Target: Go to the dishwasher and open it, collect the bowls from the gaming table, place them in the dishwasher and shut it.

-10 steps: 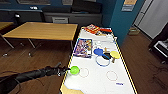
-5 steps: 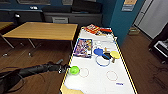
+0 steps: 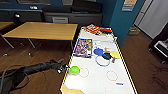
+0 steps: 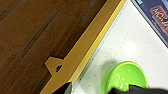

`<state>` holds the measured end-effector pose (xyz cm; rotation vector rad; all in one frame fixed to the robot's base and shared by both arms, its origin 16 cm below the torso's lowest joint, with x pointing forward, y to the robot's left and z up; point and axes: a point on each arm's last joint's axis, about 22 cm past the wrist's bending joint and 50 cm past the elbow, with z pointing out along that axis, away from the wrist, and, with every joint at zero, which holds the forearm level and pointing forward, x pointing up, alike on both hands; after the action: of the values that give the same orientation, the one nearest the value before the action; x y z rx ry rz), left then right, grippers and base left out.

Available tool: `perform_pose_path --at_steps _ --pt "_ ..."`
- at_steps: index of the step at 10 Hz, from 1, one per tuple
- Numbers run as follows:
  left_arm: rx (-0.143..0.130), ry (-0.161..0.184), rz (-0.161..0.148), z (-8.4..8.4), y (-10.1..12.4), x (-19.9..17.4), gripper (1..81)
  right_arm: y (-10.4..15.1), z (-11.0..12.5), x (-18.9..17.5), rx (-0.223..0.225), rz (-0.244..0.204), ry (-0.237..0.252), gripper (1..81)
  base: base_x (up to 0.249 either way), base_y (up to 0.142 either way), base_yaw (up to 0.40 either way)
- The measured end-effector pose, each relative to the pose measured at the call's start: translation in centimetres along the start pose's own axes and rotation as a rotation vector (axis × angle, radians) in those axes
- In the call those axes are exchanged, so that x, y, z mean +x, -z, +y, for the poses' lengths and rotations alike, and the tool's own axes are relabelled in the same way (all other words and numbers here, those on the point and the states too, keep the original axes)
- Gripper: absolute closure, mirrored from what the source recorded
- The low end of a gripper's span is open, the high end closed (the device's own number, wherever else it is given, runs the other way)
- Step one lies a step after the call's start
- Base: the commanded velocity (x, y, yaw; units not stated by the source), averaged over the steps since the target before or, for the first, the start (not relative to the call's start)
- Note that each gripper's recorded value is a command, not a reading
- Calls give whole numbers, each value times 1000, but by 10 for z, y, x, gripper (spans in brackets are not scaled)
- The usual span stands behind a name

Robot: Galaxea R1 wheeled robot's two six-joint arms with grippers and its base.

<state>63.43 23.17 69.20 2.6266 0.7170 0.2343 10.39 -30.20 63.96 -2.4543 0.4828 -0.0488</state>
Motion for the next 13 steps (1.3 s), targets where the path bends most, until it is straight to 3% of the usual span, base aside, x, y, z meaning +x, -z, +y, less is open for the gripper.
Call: perform_pose_path --at_steps 4,6,9,13 --pt "45 11 -9 12 -21 -6 10 0 0 0 0 -1 0 811 0 0 0" --pt "43 4 -19 20 -25 -13 10 0 0 0 0 -1 0 811 0 0 0" --pt "57 8 -28 14 -30 -18 10 0 0 0 0 -1 0 811 0 0 0" --pt "53 -4 -65 20 -44 -43 10 0 0 0 0 -1 -1 811 0 0 0"
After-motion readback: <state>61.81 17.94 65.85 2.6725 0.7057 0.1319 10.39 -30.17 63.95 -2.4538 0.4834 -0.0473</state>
